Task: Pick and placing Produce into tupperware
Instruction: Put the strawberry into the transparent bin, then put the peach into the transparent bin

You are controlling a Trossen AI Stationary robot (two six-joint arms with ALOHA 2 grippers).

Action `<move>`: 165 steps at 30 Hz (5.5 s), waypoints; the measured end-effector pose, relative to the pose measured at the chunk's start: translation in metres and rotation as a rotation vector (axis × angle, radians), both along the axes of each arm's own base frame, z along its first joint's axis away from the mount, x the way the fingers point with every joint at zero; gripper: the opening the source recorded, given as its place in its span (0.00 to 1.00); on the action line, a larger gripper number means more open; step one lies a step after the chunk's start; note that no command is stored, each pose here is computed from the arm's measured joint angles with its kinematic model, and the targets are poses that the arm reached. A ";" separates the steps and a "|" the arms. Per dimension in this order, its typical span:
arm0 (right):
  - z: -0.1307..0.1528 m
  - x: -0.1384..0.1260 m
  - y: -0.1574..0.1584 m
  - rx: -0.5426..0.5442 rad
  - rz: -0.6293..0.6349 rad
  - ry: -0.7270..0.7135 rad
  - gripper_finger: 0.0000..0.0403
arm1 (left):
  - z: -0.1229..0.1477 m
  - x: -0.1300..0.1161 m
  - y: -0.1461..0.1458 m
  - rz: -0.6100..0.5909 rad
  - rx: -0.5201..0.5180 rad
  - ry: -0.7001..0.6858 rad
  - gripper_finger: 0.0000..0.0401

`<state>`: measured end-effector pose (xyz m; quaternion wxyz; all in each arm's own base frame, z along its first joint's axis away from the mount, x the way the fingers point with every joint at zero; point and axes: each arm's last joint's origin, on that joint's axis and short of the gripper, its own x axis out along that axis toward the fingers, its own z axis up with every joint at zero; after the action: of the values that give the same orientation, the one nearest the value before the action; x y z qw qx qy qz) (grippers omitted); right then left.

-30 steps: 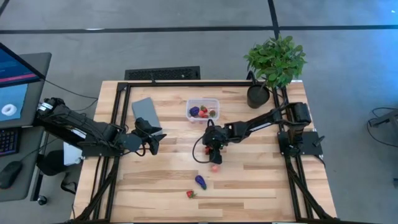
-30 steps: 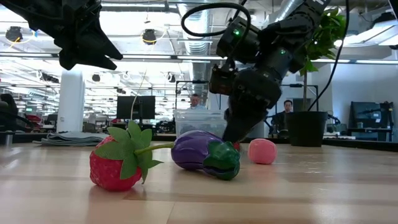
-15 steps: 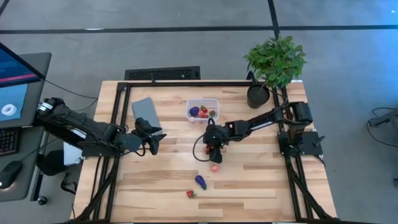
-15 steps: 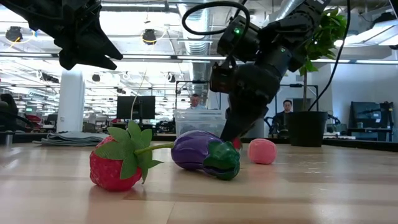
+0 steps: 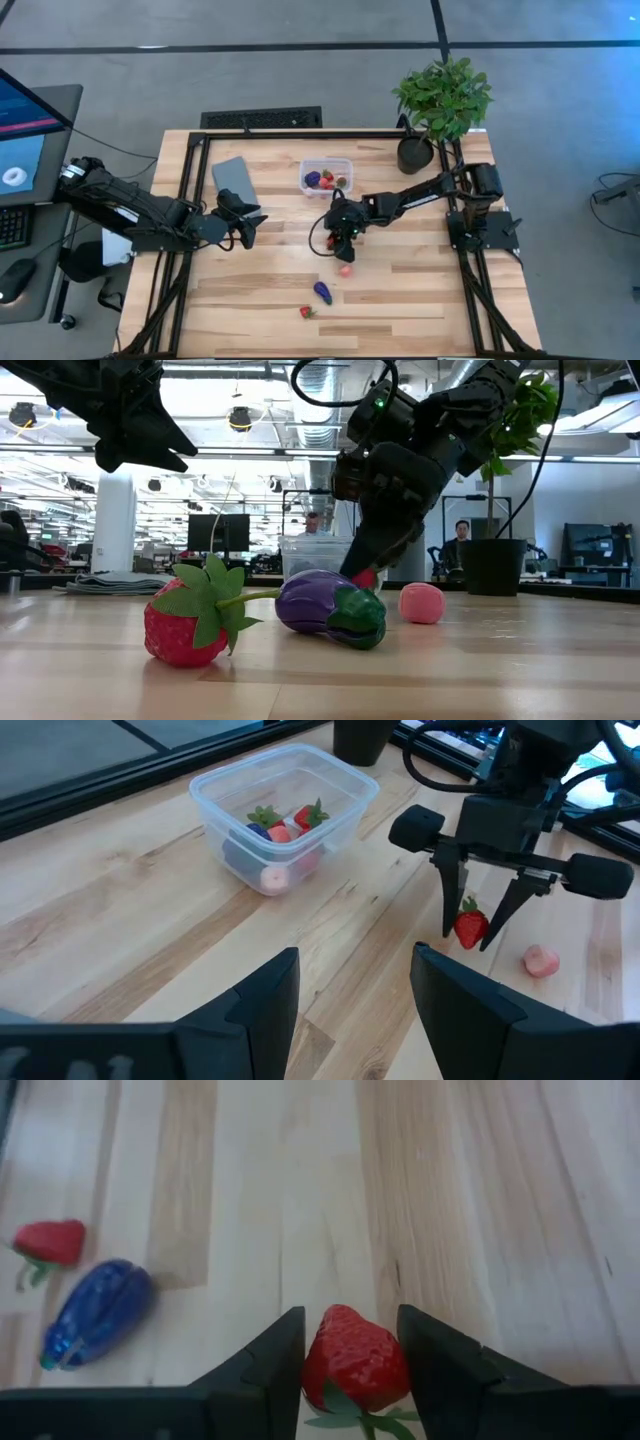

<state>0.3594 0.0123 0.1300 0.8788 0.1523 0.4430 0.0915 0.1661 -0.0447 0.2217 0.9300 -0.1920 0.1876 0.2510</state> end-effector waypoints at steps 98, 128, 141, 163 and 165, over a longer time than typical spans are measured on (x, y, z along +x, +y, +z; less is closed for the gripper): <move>0.092 -0.056 -0.150 -0.139 -0.483 -0.360 0.43 | 0.001 0.000 0.001 0.019 0.026 -0.007 0.45; 0.039 -0.017 -0.124 -0.171 -0.622 -0.329 0.47 | 0.001 0.000 -0.001 0.001 0.044 0.000 0.45; 0.049 -0.018 -0.125 -0.210 -0.619 -0.371 0.48 | 0.000 -0.001 -0.002 0.008 0.055 0.003 0.45; 0.103 -0.060 -0.029 -0.247 -0.267 -0.188 0.48 | 0.000 -0.001 -0.002 -0.002 0.076 0.013 0.45; 0.101 -0.062 -0.014 -0.234 -0.226 -0.167 0.48 | 0.000 -0.001 -0.002 -0.002 0.076 0.013 0.45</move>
<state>0.2978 -0.0013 0.2312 0.9289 0.0897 0.3562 -0.0475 0.1650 -0.0465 0.2222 0.9356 -0.1546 0.1844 0.2583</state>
